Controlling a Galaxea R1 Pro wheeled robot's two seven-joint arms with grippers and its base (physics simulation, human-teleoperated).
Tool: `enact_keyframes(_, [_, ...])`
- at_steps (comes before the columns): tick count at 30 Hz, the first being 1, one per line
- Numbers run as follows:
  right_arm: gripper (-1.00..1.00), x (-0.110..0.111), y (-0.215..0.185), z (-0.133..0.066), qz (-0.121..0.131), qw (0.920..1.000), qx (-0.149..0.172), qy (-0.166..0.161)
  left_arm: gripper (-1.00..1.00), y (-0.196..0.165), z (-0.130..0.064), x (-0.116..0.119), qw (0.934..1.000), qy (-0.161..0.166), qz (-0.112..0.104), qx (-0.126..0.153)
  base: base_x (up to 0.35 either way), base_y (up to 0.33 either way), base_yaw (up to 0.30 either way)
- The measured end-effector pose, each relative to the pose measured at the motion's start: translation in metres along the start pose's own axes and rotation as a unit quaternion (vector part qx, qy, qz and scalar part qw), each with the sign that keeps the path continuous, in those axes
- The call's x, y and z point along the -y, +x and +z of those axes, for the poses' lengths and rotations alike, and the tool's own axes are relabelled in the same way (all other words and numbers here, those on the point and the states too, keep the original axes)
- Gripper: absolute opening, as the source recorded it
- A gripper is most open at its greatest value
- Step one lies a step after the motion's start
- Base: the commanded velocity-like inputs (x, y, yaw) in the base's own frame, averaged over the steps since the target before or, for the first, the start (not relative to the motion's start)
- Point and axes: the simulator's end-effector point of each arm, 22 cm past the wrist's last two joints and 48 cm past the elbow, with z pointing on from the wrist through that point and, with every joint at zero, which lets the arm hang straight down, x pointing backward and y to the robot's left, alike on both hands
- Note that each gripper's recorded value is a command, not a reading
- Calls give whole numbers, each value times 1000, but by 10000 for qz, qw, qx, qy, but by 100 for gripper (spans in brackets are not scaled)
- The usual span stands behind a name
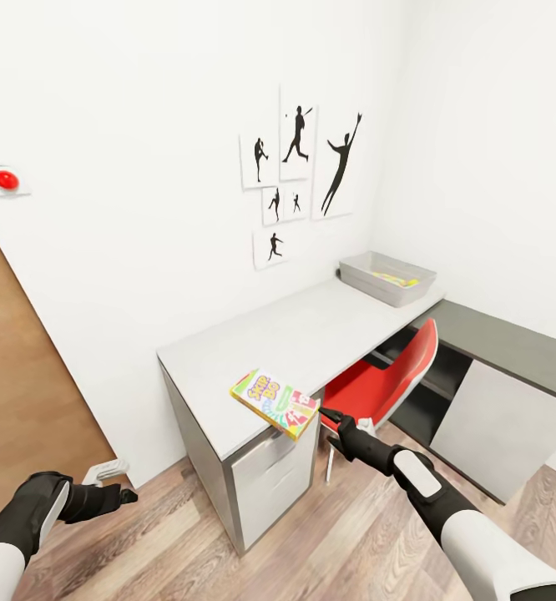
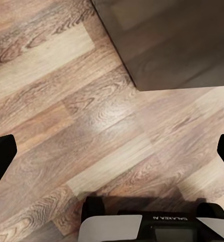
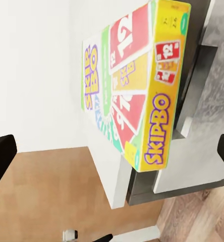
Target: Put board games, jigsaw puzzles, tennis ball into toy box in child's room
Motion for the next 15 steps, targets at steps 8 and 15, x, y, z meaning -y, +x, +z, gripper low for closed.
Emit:
enact_keyframes(8, [100,-5,-4,2,81,9994,49,-333,100,1,9,-2,10000,4,0,1,0,0,0])
enact_keyframes(15, [100,-15,-22,-3,315,9956,322,-827,100,3,18,-3,10000,5,-1,2,0,0,0])
